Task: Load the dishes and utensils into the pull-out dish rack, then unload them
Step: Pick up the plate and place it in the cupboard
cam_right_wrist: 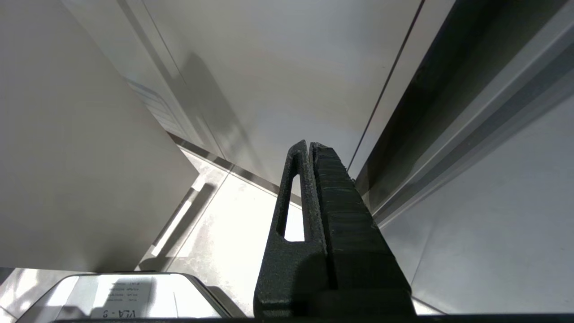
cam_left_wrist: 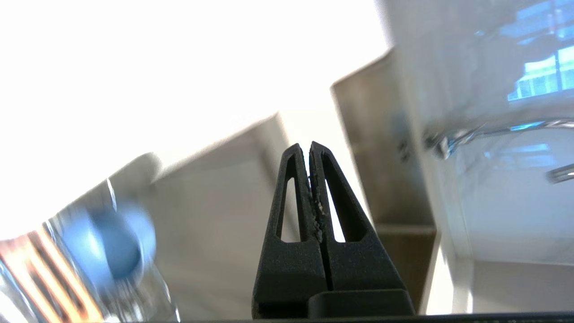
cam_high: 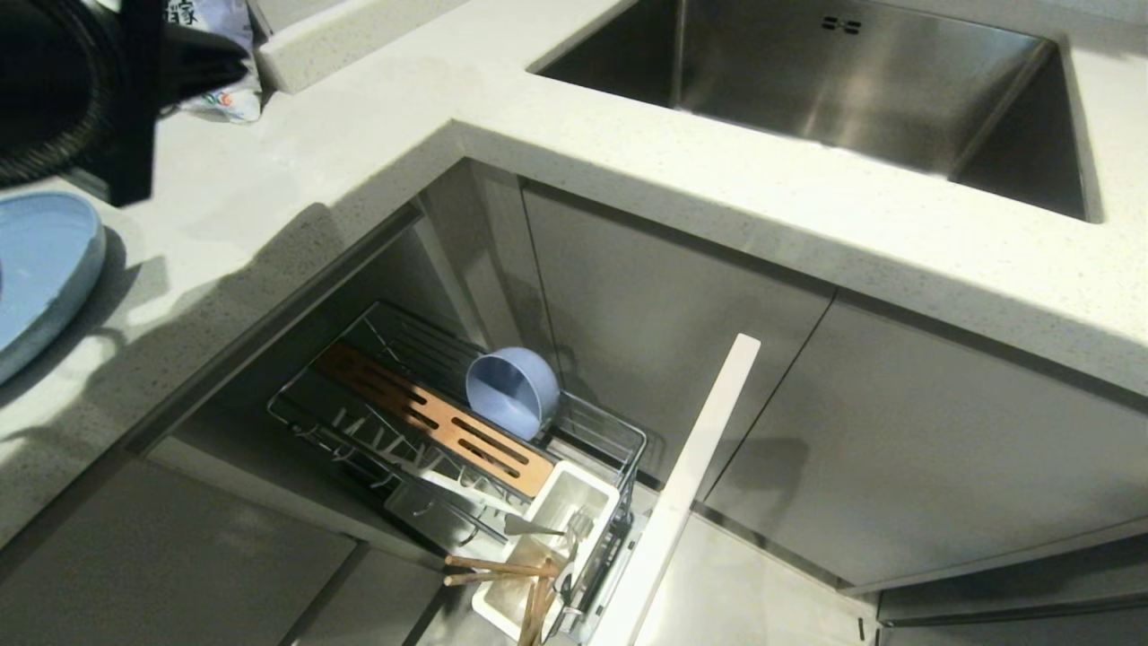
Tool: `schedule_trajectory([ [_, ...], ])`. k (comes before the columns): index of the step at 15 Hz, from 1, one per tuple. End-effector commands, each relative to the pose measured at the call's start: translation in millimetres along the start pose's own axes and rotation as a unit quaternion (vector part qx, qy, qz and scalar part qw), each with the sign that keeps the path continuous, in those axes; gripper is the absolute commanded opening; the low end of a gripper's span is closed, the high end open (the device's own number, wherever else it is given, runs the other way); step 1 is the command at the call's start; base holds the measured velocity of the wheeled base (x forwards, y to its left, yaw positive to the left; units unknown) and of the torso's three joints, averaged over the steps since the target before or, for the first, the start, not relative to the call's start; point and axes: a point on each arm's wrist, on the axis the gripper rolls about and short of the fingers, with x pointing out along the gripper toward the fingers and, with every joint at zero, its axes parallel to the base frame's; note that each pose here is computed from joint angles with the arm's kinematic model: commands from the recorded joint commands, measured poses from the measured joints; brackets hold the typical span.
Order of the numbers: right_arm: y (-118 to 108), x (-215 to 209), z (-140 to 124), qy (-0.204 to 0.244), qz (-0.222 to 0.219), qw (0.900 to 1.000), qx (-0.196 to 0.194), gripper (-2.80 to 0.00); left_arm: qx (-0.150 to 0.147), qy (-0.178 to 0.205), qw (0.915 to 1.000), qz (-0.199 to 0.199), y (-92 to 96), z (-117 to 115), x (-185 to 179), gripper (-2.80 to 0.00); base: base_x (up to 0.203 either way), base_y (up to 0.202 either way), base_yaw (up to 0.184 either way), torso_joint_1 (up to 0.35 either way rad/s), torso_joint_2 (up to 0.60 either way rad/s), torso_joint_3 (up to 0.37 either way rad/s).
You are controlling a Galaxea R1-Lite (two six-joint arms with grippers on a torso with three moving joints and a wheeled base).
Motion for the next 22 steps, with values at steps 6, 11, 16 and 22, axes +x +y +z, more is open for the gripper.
schedule_trajectory([
  [6, 0, 0, 0, 0.000, 0.000, 1.000, 0.000, -2.80, 0.135, -0.043, 0.9871, 0.075, -23.2, 51, 11, -2.80, 0.000, 0.000, 0.000, 0.000, 0.00, 0.000],
  [11, 0, 0, 0, 0.001, 0.000, 1.000, 0.000, -2.80, 0.212, -0.013, 0.9637, 0.161, -2.9, 43, 22, -2.80, 0.000, 0.000, 0.000, 0.000, 0.00, 0.000],
  [16, 0, 0, 0, 0.001, 0.000, 1.000, 0.000, -2.80, 0.277, 0.021, 0.9353, 0.220, 12.6, 40, 11, -2.80, 0.000, 0.000, 0.000, 0.000, 0.00, 0.000],
  [22, 0, 0, 0, 0.000, 0.000, 1.000, 0.000, -2.80, 0.334, 0.038, 0.8822, 0.329, 35.3, 37, 8, -2.80, 0.000, 0.000, 0.000, 0.000, 0.00, 0.000],
])
